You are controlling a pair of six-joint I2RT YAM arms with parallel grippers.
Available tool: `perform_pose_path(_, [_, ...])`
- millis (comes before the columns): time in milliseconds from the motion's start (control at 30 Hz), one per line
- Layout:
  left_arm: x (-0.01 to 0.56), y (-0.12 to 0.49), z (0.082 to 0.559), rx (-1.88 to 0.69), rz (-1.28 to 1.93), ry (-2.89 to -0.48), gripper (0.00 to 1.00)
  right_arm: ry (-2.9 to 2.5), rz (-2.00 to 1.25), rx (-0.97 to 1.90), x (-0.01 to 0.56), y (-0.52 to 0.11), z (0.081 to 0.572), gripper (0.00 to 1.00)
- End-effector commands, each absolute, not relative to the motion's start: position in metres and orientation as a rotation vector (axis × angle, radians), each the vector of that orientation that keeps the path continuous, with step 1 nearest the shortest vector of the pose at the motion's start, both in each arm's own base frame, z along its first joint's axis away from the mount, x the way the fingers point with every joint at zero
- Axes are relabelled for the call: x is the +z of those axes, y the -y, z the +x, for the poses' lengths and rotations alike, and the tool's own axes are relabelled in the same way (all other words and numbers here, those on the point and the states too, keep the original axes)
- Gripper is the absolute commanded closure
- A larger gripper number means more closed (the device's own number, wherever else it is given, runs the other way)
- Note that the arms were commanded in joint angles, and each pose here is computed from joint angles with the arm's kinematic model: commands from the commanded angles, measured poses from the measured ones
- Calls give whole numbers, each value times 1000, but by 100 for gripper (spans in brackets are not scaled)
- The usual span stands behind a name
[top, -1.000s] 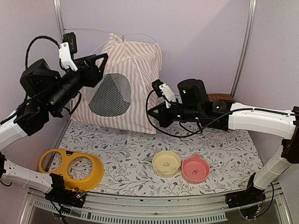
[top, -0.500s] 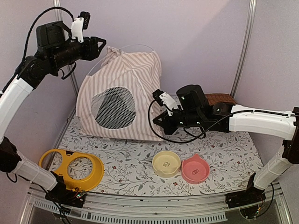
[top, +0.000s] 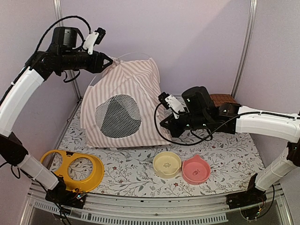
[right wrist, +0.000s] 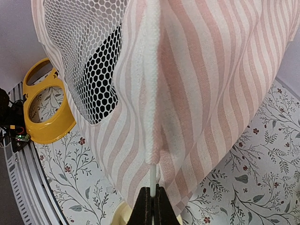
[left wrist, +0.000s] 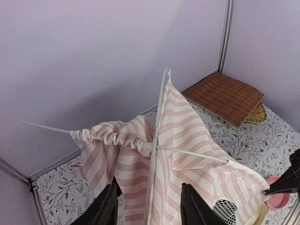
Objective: Set up the pet tent
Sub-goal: Pass from the right arm to the left
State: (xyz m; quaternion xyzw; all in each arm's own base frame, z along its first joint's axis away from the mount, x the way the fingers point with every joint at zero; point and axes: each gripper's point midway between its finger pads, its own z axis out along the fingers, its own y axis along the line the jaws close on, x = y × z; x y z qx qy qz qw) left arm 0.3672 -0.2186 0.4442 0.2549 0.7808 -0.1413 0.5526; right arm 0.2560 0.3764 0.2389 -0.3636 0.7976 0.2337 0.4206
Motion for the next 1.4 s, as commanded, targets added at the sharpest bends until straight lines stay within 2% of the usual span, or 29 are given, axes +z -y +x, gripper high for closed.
perform_pose_path(0, [431, 218, 368, -335, 661, -1888, 57, -1942, -869, 581, 263, -368, 260, 100])
perform_pose_path(300, [412, 208, 382, -227, 646, -1949, 62, -1955, -870, 560, 260, -362, 260, 100])
perform_pose_path(433, [404, 212, 385, -227, 668, -1964, 72, -1964, -870, 546, 255, -356, 258, 100])
perform_pose_path(567, [405, 220, 385, -264, 683, -1950, 99, -1973, -858, 537, 252, -349, 258, 100])
perform_pose_path(700, [415, 235, 375, -318, 702, -1900, 100, -1995, -833, 538, 247, -341, 259, 100])
perform_pose_path(867, [431, 254, 364, -415, 651, -1837, 100, -2014, -796, 545, 244, -330, 262, 80])
perform_pose_path(1033, [438, 268, 358, -418, 637, -1805, 100, -2018, -787, 549, 247, -324, 261, 53])
perform_pose_path(1167, [439, 273, 358, -419, 627, -1797, 100, -2007, -787, 550, 253, -321, 260, 38])
perform_pose_path(1267, [440, 279, 357, -435, 633, -1791, 100, -1979, -783, 572, 264, -322, 261, 30])
perform_pose_path(1367, [437, 286, 355, -442, 648, -1793, 100, -1944, -771, 614, 277, -326, 268, 35])
